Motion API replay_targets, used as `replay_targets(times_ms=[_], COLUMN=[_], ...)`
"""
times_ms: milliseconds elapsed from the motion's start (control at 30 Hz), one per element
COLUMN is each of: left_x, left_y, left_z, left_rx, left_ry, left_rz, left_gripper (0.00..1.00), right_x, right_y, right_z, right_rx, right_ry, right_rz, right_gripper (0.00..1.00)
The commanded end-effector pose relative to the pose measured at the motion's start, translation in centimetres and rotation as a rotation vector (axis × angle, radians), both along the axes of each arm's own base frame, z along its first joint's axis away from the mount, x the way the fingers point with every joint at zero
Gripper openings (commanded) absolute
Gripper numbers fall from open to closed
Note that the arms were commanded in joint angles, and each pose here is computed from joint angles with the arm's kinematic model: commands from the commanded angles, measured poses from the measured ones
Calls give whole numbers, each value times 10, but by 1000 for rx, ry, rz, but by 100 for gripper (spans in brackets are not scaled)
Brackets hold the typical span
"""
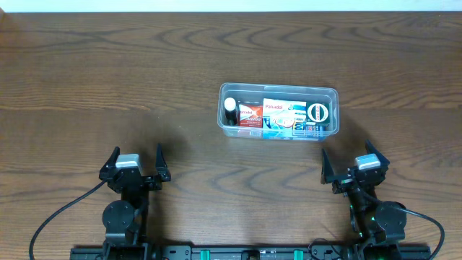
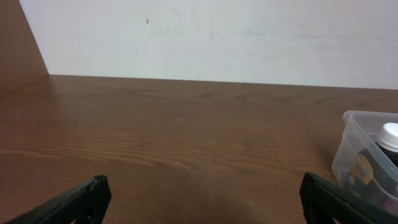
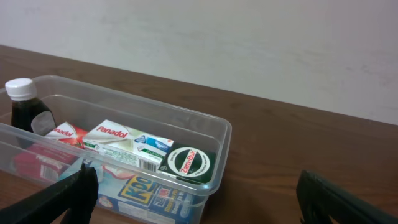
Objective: Pack container
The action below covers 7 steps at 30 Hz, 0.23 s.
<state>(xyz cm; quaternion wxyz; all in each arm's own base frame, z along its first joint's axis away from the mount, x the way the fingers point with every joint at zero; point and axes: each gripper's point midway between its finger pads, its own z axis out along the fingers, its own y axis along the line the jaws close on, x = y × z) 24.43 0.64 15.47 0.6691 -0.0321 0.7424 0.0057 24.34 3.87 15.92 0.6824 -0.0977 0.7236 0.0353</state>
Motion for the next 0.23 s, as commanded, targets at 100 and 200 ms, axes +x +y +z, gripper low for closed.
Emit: replay_targets(times_ms=[100, 200], left_x=[-1, -1], left_y=[1, 1], left_z=[-18, -18], left_rx=[11, 11], left_ry=[50, 50], left_rz=[4, 4], left_gripper=[98, 98], right_x=[0, 0], right_y=[-4, -4], right_z=[0, 0], right_rx=[-14, -14], right_ry=[-3, -3], right_rz=[-16, -16], right_gripper=[99, 99])
